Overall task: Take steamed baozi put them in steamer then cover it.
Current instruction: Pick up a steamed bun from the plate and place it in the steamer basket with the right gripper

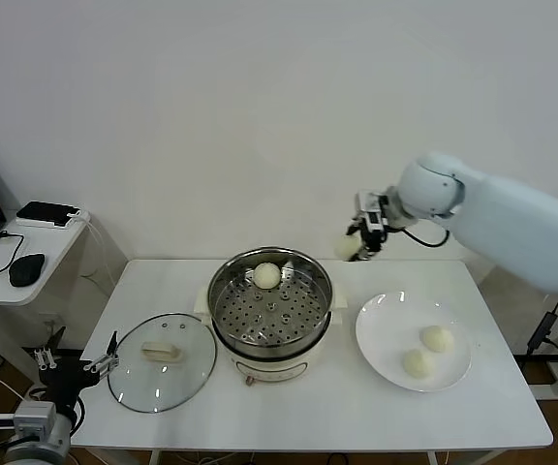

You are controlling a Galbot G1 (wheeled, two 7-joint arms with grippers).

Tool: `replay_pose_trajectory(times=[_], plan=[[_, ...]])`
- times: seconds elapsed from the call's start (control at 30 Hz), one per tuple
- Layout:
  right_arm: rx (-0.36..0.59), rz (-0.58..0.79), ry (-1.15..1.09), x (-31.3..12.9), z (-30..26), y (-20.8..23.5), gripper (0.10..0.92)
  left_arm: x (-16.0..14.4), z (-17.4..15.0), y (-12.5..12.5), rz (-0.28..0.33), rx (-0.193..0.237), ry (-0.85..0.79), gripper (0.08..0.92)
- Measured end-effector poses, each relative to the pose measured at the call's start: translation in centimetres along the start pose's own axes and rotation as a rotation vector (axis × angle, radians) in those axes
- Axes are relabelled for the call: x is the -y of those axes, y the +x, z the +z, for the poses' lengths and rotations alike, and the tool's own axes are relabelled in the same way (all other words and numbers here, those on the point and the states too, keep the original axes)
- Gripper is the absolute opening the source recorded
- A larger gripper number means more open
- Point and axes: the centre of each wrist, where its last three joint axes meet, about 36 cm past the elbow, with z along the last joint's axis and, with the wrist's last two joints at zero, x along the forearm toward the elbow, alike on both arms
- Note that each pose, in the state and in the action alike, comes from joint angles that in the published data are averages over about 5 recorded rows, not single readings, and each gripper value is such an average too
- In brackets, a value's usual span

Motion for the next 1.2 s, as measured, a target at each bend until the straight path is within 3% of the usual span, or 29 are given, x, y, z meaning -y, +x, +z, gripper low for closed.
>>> replay_pose_trajectory(times=[0.53, 1.2], plan=[[0.086, -0.149, -0.014, -2.0, -11.3, -8.1, 0.568, -0.3, -1.2, 0.4, -0.009, 0.02, -0.01, 0.823], [0.057, -0.179, -0.047, -3.9, -14.3, -15.4, 0.588, -0.5, -1.2, 0.2, -0.014, 0.025, -0.012, 0.823]])
